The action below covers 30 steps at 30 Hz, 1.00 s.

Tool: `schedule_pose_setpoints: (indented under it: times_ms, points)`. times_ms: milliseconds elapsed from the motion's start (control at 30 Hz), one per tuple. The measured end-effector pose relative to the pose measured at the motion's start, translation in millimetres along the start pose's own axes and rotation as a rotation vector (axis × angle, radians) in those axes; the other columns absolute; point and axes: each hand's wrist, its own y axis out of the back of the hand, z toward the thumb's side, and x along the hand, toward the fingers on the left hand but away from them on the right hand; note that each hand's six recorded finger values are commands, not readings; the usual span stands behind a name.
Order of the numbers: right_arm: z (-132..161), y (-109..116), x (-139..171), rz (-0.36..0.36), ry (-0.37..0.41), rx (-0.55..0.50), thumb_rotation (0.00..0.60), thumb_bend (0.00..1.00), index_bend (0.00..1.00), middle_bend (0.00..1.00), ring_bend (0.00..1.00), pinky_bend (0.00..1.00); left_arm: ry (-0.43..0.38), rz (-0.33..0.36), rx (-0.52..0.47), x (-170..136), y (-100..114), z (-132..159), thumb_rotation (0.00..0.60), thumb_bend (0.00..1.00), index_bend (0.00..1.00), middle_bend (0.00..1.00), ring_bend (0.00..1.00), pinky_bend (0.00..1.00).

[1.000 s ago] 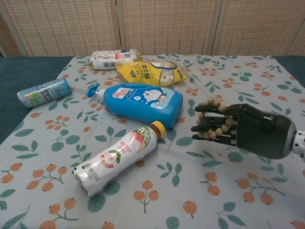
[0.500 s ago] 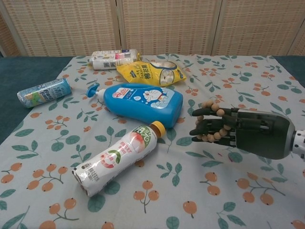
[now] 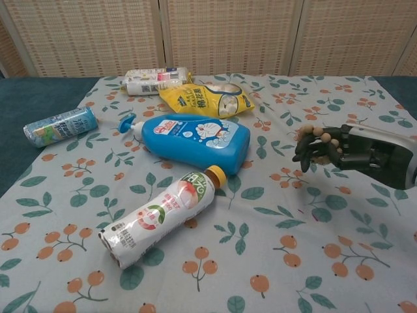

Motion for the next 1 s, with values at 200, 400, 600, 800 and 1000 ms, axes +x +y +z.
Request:
schedule_pose_setpoints:
  times_ms: [200, 400, 600, 800, 1000]
  points:
    - [-16, 26, 2, -0.058, -0.041, 0.429, 0.600, 1.00, 0.53, 0.58, 0.26, 0.10, -0.002, 0.009, -0.001, -1, 2, 0, 0.600, 0.44, 0.00, 0.00, 0.00, 0.12]
    - [-39, 54, 8, -0.064, -0.139, 0.893, 0.600, 1.00, 0.48, 0.58, 0.24, 0.06, -0.008, 0.005, 0.003, -1, 1, 2, 0.600, 0.44, 0.00, 0.00, 0.00, 0.12]
    - [-55, 67, 17, -0.031, -0.212, 1.157, 0.600, 0.83, 0.20, 0.41, 0.11, 0.00, -0.007, 0.004, 0.005, -2, 0, 2, 0.600, 0.44, 0.00, 0.00, 0.00, 0.12]
    - [-60, 69, 26, 0.028, -0.281, 1.266, 0.528, 0.35, 0.00, 0.19, 0.00, 0.00, -0.007, 0.001, 0.004, -1, 0, 2, 0.600, 0.44, 0.00, 0.00, 0.00, 0.12]
    - [-51, 67, 37, 0.065, -0.321, 1.301, 0.506, 0.27, 0.00, 0.13, 0.00, 0.00, -0.007, 0.004, 0.001, -2, 1, 1, 0.600, 0.44, 0.00, 0.00, 0.00, 0.12]
